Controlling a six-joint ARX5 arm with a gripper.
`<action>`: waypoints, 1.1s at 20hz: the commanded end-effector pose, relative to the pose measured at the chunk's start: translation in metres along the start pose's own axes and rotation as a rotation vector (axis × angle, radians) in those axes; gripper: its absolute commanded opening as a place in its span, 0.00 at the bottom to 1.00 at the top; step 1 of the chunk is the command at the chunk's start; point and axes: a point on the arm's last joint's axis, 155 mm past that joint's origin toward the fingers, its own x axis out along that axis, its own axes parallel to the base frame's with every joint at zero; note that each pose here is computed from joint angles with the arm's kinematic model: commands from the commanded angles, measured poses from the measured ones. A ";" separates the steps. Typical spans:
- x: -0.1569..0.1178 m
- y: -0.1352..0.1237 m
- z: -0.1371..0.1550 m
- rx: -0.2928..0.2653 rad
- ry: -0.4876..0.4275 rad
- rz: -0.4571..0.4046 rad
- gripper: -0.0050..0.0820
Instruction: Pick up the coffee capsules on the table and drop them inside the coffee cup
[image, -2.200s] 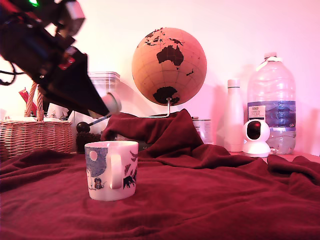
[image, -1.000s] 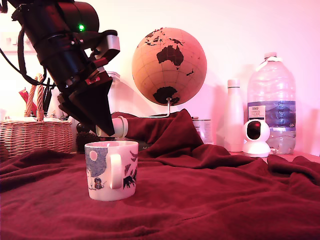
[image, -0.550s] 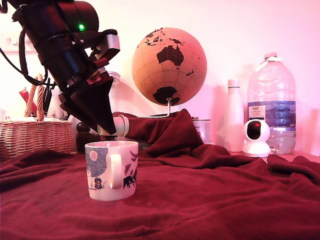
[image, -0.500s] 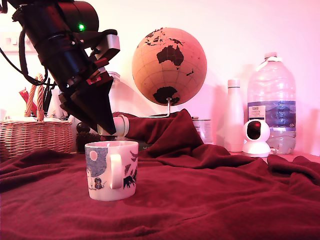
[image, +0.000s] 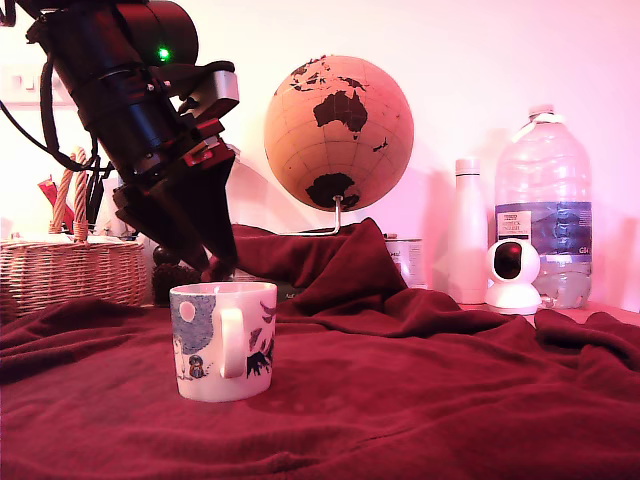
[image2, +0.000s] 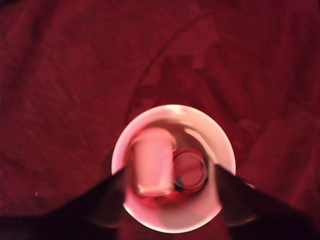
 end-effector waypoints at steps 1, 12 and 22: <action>0.006 -0.001 -0.004 -0.010 0.017 -0.009 0.83; 0.006 0.000 0.002 -0.012 -0.005 -0.008 0.04; -0.020 0.012 0.057 -0.028 -0.246 0.029 0.04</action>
